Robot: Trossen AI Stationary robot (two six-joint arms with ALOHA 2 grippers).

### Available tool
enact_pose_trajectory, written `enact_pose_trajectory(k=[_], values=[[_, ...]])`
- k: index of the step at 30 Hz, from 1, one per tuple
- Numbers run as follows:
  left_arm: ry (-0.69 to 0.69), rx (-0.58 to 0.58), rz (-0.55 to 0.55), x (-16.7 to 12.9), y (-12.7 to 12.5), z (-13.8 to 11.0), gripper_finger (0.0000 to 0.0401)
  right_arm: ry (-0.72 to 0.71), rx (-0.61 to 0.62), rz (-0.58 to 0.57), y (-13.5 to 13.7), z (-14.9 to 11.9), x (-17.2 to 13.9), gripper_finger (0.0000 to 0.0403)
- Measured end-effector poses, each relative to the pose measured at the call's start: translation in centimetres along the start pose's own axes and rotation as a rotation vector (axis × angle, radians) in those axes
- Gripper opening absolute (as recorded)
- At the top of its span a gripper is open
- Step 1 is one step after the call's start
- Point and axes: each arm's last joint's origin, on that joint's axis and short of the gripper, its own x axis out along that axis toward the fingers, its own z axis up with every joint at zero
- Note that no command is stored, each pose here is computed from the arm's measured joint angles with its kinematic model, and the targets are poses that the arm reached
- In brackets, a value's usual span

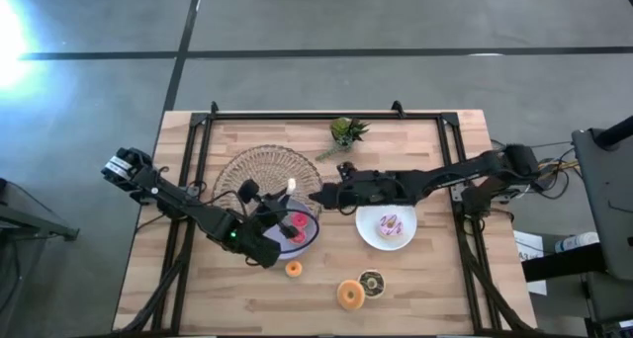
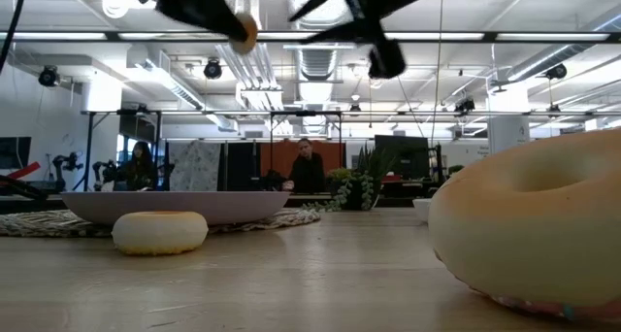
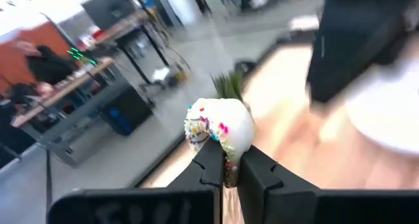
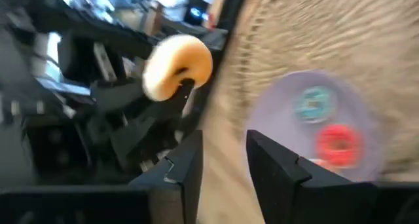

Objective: Pick & Place donuts
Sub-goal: Put the small white donut on the purple plate

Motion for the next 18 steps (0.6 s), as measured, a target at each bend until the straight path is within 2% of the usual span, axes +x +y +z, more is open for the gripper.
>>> enact_pose_trajectory(k=[2, 5, 10, 14, 18], values=[[0.076, 0.037, -0.065, -0.1, 0.2, -0.9, 0.0001, 0.023, -0.113, -0.060, 0.1, 0.4, -1.5, 0.0120], [0.234, 0.131, -0.158, -0.5, 0.6, -2.8, 0.0001, 0.051, -0.215, -0.139, 0.1, 0.8, -3.8, 0.0132], [0.470, 0.269, -0.292, -1.1, 1.0, -6.5, 0.0001, 0.054, -0.282, -0.231, 0.0, 1.5, -6.6, 0.0143], [0.550, 0.286, -0.347, -0.6, 1.0, -8.0, 0.0001, 0.010, -0.303, -0.259, 0.1, 1.8, -7.4, 0.0146], [0.655, 0.249, -0.369, 0.9, 1.4, -9.3, 0.0001, 0.002, -0.309, -0.261, 0.1, 1.8, -7.2, 0.0142]])
